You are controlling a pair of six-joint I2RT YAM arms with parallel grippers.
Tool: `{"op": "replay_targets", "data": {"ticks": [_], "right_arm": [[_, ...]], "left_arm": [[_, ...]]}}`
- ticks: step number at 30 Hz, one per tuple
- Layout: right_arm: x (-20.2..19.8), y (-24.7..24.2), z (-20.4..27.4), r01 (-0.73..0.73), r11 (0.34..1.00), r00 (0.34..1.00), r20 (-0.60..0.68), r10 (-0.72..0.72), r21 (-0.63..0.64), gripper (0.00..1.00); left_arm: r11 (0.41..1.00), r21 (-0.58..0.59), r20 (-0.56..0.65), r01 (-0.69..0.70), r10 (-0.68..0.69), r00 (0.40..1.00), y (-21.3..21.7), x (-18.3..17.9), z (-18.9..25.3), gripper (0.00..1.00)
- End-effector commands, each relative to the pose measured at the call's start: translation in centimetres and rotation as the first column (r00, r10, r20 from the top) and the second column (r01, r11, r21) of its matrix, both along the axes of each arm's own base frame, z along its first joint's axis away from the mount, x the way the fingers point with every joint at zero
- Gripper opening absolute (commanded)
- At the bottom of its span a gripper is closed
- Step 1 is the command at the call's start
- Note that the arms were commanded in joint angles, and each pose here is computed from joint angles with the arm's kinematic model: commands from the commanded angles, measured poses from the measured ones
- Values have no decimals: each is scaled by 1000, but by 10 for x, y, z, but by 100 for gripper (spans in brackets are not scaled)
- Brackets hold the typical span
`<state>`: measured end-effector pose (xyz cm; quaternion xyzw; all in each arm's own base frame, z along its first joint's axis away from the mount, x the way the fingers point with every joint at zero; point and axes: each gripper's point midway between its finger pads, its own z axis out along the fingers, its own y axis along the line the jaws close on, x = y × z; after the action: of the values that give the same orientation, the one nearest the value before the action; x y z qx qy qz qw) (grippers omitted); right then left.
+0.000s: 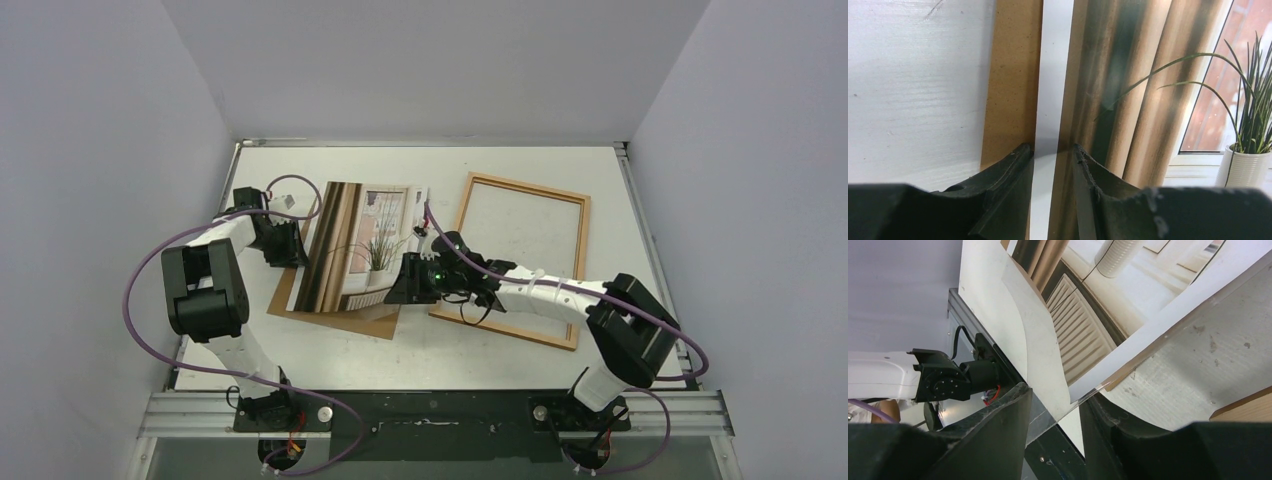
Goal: Put the photo into the frame
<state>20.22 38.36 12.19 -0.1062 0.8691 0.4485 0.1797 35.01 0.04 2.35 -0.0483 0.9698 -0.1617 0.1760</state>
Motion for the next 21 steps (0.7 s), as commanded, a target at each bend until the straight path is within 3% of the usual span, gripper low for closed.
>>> {"op": "replay_targets", "data": {"ticks": [1,3,4,21], "right_arm": [[-1,5,29,-10,998,997,79,5,64,34],[2,4,33,-5,999,994,109,-1,49,21],[4,4,36,1,999,992,123,-6,43,20],[33,-5,100,-29,995,944,323,60,-100,22]], "left_arm": [[999,-32,-26,14,-15,1000,-12,-5,-4,33],[999,-29,-27,13,-13,1000,-11,-4,-3,33],[1000,-28,-27,13,-14,1000,-11,-4,-2,33],[998,-62,70,23,-18,997,-12,15,56,33]]}}
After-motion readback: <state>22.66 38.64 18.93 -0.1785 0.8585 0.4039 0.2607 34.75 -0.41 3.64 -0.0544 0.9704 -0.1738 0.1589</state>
